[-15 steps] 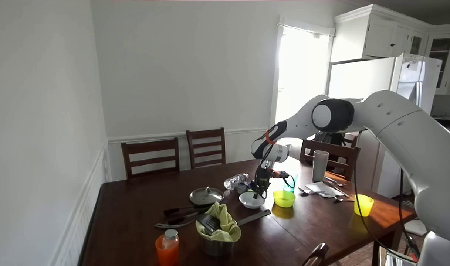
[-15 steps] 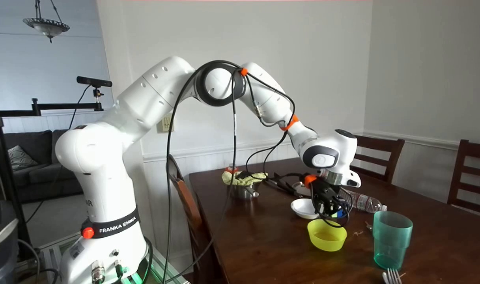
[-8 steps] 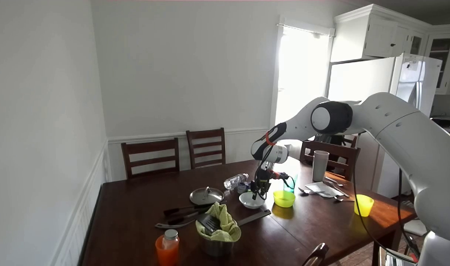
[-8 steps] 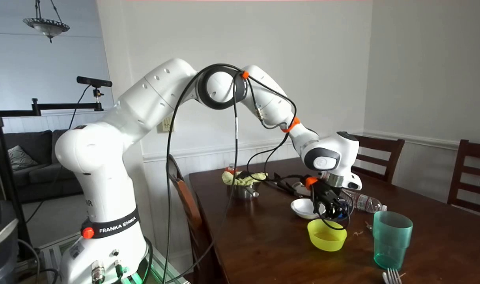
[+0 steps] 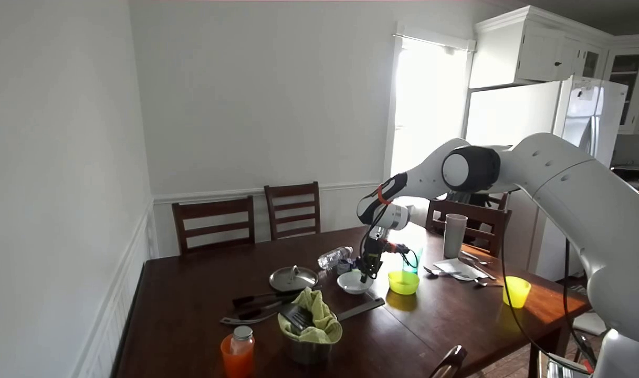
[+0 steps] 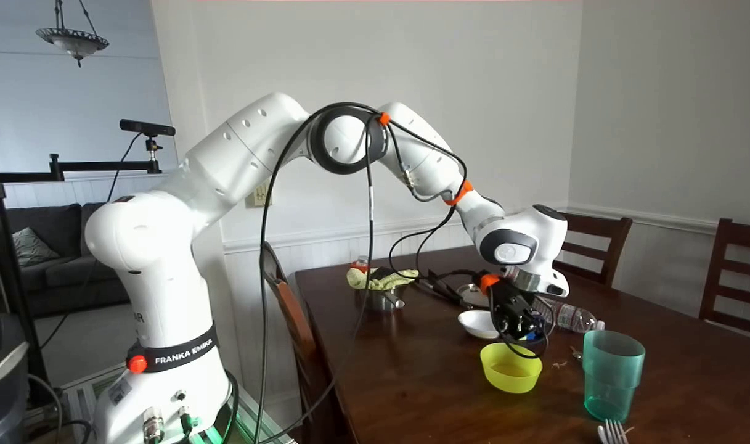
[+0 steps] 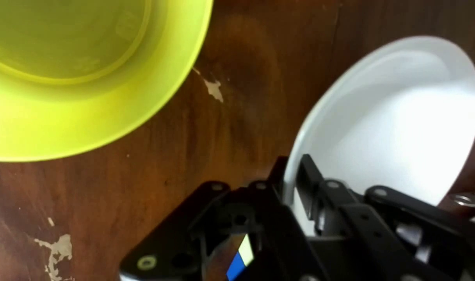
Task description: Take the blue cup out of the bowl then put the white plate onto it
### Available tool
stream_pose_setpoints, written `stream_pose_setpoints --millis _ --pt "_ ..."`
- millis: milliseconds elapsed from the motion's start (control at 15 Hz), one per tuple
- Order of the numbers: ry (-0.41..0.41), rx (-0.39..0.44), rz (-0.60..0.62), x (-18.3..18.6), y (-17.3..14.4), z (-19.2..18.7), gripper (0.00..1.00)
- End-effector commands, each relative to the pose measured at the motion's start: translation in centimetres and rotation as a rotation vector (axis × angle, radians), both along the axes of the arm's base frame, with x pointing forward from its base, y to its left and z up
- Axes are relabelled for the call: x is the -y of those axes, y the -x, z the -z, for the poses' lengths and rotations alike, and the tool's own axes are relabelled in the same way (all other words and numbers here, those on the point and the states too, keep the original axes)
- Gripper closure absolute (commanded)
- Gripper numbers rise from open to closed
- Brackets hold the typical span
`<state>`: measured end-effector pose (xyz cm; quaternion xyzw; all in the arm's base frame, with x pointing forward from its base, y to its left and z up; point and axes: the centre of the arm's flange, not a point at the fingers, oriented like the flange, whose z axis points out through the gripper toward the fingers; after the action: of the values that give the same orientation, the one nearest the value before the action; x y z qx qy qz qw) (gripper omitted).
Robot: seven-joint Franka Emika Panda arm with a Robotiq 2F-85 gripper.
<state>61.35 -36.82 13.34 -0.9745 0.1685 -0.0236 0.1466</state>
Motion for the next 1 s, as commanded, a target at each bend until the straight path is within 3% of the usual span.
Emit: stream_pose_setpoints --millis 0,533,933 --pt "-0.063 0.030 0.016 1.0 -0.6 0.0 0.99" --pt "-0.131 0.081 0.021 0.6 -0.6 -1.6 0.98" --pt "-0.082 0.080 0.011 0.2 0.0 -6.7 0.98"
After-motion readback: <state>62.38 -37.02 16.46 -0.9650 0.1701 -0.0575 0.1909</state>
